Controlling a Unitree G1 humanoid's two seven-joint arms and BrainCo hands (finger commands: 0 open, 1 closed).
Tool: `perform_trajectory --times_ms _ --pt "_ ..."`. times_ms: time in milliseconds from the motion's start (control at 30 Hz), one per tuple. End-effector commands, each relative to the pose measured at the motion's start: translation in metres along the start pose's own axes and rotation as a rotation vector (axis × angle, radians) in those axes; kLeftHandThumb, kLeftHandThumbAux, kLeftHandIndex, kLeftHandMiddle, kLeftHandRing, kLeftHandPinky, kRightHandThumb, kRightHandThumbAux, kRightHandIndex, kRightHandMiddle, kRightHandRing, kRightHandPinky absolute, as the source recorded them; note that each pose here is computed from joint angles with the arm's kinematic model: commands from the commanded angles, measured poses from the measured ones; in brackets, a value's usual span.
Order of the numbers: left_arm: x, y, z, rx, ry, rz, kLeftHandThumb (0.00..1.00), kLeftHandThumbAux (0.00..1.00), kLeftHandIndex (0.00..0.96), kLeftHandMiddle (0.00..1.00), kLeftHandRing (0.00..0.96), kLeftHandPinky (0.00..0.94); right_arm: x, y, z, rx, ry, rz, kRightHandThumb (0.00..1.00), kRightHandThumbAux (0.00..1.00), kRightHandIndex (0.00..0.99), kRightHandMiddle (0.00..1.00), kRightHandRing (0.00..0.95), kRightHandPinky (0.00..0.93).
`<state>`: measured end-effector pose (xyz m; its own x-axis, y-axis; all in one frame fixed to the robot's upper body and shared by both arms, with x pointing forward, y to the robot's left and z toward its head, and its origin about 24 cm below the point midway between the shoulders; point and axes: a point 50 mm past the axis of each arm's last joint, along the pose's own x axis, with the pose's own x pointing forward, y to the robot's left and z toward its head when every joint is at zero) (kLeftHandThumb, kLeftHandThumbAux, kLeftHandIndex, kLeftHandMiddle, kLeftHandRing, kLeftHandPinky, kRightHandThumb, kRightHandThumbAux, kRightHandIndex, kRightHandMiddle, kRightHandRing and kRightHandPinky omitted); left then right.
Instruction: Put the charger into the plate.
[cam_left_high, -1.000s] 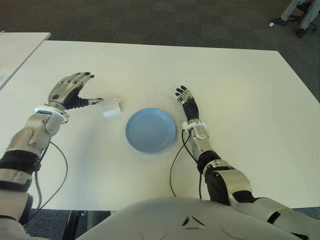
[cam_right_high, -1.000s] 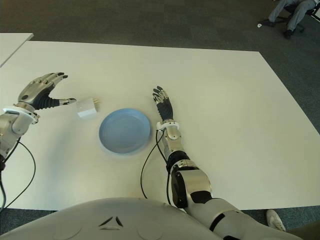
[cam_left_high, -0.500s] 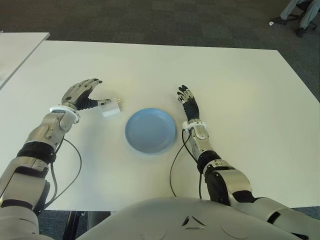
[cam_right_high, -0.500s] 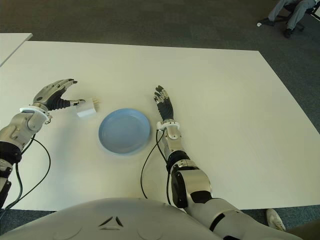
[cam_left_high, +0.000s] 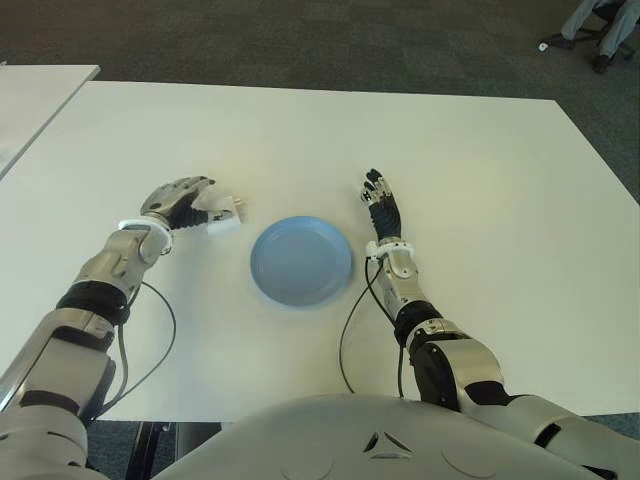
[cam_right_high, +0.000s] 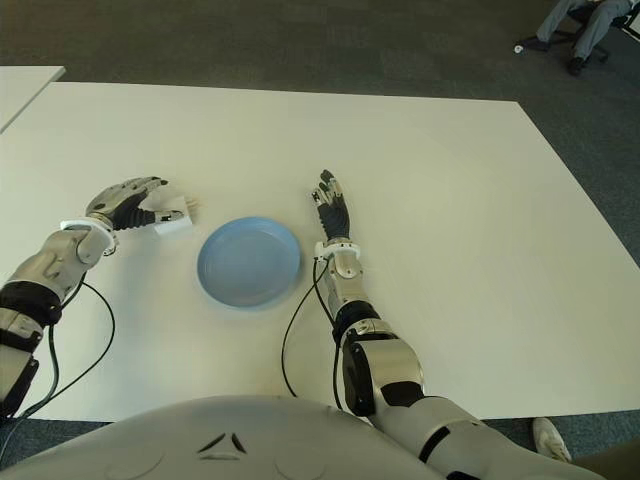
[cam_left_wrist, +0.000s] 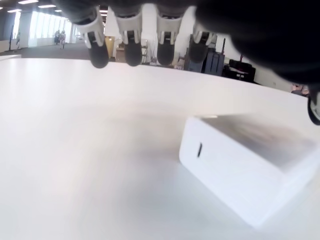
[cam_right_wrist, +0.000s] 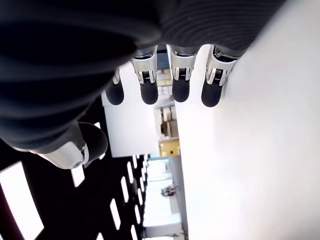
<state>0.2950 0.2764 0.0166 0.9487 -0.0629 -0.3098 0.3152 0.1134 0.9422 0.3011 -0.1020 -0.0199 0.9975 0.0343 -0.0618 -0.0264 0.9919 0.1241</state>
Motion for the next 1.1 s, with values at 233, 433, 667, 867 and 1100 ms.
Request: perform_trajectory --times_ms 233,433,667,867,1100 --pt "0.000 -0.015 0.007 0.068 0.002 -0.159 0.212 0.188 0.000 0.000 0.000 0.000 -0.012 0.005 -0.021 0.044 0.108 -0.035 0.000 0.488 0.019 0.013 0.008 0.045" --pt "-0.001 -0.019 0.007 0.085 -0.007 -0.201 0.203 0.189 0.000 0.000 0.000 0.000 -0.013 0.005 -0.021 0.043 0.105 -0.030 0.000 0.487 0.019 0.013 0.006 0.048" --pt "-0.005 -0.023 0.010 0.103 -0.037 -0.233 0.191 0.209 0.000 0.000 0.000 0.000 -0.013 0.005 -0.020 0.046 0.095 -0.021 0.000 0.511 0.035 0.018 0.008 0.053" --pt "-0.009 -0.024 0.014 0.129 -0.068 -0.256 0.178 0.229 0.000 0.000 0.000 0.000 -0.013 0.005 -0.020 0.041 0.092 -0.015 0.000 0.518 0.042 0.018 0.006 0.049" --pt "-0.011 -0.025 0.017 0.150 -0.096 -0.260 0.163 0.247 0.000 0.000 0.000 0.000 -0.013 0.004 -0.020 0.041 0.092 -0.014 0.000 0.520 0.045 0.021 0.009 0.055"
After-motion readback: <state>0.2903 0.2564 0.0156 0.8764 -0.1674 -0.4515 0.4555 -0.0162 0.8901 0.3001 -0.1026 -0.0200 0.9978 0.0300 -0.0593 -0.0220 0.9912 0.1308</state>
